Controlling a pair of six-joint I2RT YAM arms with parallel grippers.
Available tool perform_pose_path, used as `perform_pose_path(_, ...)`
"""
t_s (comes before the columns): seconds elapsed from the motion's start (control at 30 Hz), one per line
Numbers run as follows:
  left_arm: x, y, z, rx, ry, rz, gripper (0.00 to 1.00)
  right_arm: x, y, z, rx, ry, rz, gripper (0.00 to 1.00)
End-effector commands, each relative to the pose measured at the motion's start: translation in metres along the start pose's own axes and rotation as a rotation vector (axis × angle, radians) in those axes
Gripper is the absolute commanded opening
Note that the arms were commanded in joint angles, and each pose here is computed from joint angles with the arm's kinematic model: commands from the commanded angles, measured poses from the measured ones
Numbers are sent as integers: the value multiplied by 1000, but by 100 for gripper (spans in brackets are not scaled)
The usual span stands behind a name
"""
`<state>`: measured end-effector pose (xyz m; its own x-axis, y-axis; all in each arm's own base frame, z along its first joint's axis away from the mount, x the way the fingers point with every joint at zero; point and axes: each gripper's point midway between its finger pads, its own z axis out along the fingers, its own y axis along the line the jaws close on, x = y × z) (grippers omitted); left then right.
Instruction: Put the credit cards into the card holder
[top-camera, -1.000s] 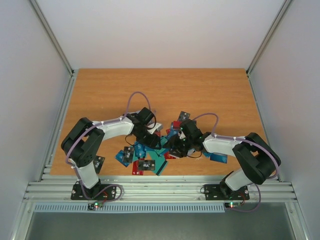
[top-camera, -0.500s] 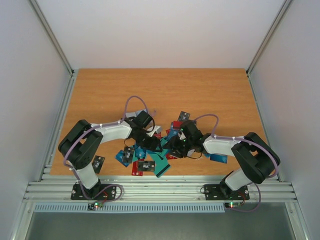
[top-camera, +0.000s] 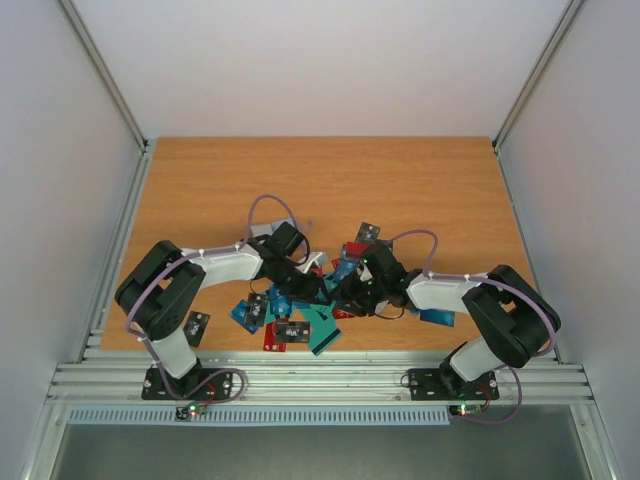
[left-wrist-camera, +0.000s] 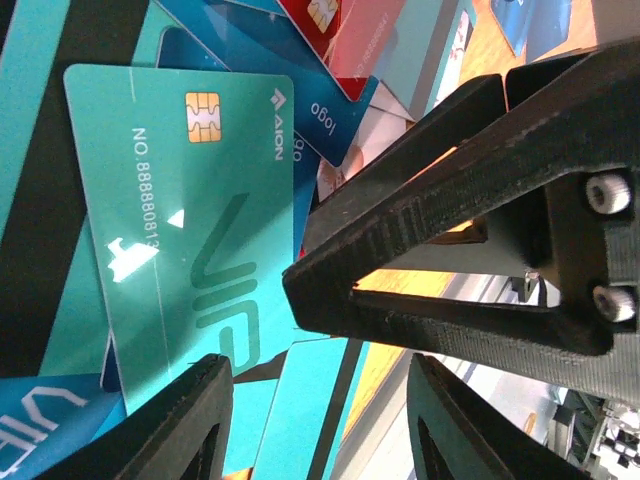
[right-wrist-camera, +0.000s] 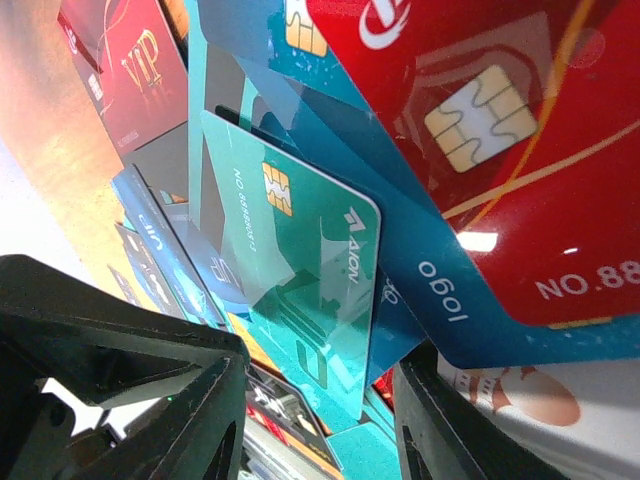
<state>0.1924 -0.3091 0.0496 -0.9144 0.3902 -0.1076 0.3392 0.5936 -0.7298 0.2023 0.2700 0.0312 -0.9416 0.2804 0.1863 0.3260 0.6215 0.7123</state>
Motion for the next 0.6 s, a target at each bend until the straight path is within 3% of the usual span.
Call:
perform_pose_path(0.0, -6, -16, -5, 50, -27, 29, 49, 4, -10, 1, 25, 6, -19, 42)
perform_pose_path(0.17, -16, 0, -27, -148, -107, 48, 49, 5, -12, -1, 31, 4, -24, 42)
perform_pose_path(0.33, -16, 12, -22, -198, -79, 50, 48, 5, -16, 0, 36, 3, -39, 42)
perform_pose_path(0.57, -17, 28, -9, -226, -42, 43, 37, 7, -24, 4, 39, 9, -36, 39)
